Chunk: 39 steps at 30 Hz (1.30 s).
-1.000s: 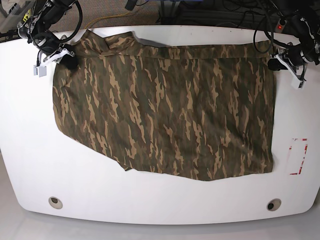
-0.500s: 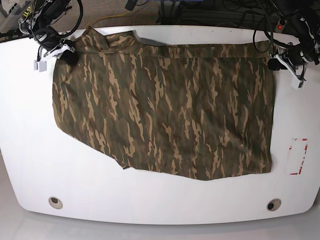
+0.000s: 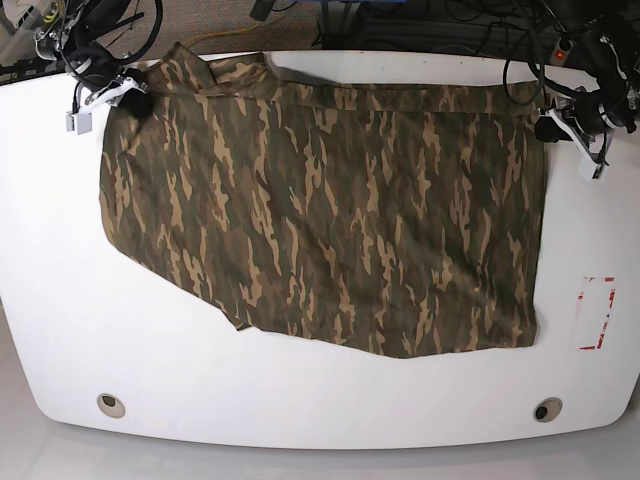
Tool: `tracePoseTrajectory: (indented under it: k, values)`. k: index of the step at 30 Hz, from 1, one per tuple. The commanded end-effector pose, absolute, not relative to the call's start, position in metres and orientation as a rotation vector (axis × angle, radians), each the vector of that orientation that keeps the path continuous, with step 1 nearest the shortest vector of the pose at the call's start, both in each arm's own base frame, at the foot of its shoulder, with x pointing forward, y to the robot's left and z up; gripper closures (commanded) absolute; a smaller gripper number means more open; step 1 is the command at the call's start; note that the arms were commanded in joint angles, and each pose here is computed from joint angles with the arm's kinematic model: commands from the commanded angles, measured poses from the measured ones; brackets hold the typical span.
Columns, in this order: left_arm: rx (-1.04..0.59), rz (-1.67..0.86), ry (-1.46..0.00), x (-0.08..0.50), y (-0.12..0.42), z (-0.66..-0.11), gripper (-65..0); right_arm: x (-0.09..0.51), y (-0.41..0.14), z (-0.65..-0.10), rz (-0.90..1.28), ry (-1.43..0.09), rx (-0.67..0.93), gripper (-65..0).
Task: Fold the T-shirt properly
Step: 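Lift the shirt with both grippers and swing it across the table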
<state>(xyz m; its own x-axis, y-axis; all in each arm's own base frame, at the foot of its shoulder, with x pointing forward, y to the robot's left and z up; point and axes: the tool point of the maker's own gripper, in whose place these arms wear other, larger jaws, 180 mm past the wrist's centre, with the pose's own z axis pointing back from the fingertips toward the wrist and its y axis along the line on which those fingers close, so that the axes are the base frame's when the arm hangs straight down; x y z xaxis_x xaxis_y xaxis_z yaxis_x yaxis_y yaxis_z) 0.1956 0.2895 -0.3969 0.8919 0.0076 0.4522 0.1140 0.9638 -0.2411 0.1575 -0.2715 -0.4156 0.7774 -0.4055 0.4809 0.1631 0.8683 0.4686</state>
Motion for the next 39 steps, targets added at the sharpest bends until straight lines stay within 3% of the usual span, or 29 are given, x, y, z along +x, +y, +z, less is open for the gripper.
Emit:
tracePoseTrajectory:
  k: [1, 11, 16, 26, 34, 39]
  values:
    - [-0.21, -0.148, -0.583, 0.221, 0.289, -0.36, 0.0, 0.175, -0.283, -0.387, -0.26, -0.7, 0.37, 0.0]
    - [-0.163, -0.416, -0.805, 0.29, 0.233, -0.286, 0.0, 0.261, -0.265, -0.313, 0.022, -0.898, 0.325, 0.0]
    - [-0.15, -0.42, -0.914, 0.322, 0.228, -0.25, 0.0, 0.307, -0.254, -0.275, 0.124, -1.002, 0.329, 0.0]
    - [-0.075, -0.524, -1.08, 0.376, 0.208, -0.181, 0.0, 0.386, -0.246, -0.204, 0.302, -1.106, 0.129, 0.0]
    - [0.024, -0.535, -1.274, 0.407, 0.216, -0.096, 0.0, 0.436, -0.246, -0.113, 0.42, -1.224, -0.085, 0.0]
    - [0.09, -0.558, -1.277, 0.411, 0.227, -0.077, 0.0, 0.455, -0.253, -0.09, 0.444, -1.23, -0.099, 0.0]
